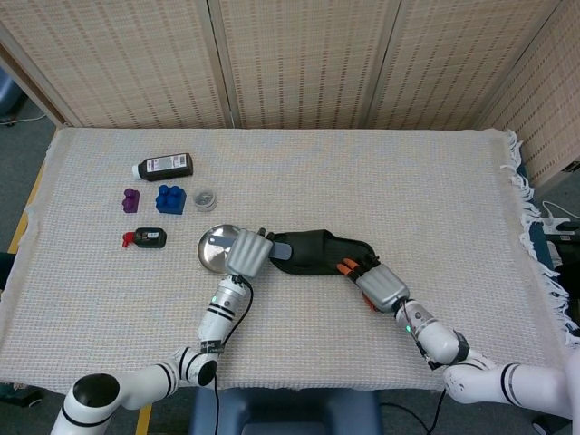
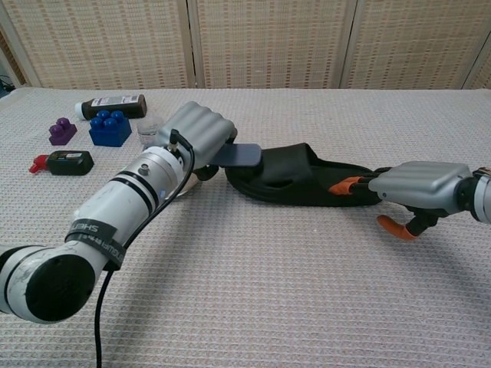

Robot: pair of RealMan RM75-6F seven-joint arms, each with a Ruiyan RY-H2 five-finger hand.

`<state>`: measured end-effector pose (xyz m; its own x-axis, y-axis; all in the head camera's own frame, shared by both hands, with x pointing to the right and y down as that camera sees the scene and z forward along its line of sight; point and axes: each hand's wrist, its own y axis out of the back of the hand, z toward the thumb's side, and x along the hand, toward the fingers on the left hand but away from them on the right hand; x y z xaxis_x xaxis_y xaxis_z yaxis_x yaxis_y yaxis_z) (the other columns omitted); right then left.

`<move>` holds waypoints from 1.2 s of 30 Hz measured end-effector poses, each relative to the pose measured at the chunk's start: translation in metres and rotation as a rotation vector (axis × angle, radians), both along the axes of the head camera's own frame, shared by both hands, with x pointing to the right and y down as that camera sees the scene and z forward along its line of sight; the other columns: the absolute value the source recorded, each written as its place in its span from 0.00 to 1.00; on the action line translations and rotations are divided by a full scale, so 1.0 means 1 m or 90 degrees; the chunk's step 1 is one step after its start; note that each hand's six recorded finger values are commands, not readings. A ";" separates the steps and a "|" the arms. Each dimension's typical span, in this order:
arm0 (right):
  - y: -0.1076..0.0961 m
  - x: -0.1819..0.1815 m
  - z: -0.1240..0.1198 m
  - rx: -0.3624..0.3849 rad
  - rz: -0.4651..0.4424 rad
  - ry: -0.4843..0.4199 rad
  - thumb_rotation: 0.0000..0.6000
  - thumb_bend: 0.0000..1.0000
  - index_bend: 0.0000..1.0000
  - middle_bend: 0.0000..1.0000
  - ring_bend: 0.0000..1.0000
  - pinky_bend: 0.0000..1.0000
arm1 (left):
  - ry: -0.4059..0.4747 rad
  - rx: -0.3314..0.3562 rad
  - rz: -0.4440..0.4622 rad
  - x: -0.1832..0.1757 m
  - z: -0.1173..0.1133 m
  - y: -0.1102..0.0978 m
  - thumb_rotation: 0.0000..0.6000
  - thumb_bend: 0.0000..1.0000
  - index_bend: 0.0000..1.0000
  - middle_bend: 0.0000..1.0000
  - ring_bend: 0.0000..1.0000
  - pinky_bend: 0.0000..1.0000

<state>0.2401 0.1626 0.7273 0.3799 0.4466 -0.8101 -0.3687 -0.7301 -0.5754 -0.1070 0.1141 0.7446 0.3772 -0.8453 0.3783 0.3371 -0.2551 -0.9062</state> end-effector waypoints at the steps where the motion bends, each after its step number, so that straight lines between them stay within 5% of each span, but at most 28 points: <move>1: -0.001 0.000 -0.001 0.001 0.003 -0.002 1.00 0.65 0.00 0.00 0.00 0.00 | 0.001 0.002 0.000 -0.001 -0.002 -0.001 1.00 0.37 0.43 0.49 0.79 1.00; 4: -0.003 0.001 -0.005 0.005 0.011 -0.011 1.00 0.63 0.00 0.00 0.00 0.00 | 0.005 0.005 -0.001 -0.006 -0.008 -0.002 1.00 0.37 0.43 0.49 0.79 1.00; 7: -0.008 0.001 -0.012 0.012 0.021 -0.025 1.00 0.33 0.00 0.00 0.00 0.00 | 0.005 0.000 -0.006 -0.016 -0.013 -0.001 1.00 0.37 0.43 0.49 0.79 1.00; 10: -0.014 0.002 -0.024 0.032 0.031 -0.049 1.00 0.18 0.00 0.00 0.00 0.00 | -0.009 -0.010 -0.017 -0.035 -0.014 -0.001 1.00 0.37 0.43 0.49 0.79 1.00; 22: -0.049 0.025 -0.102 0.152 0.084 -0.131 1.00 0.17 0.00 0.00 0.00 0.00 | -0.093 -0.065 -0.072 -0.092 0.019 0.003 1.00 0.37 0.42 0.48 0.79 1.00; 36: -0.042 0.025 -0.096 0.132 0.081 -0.125 1.00 0.17 0.00 0.00 0.00 0.00 | -0.115 -0.105 -0.064 -0.091 0.026 0.010 1.00 0.37 0.13 0.22 0.78 1.00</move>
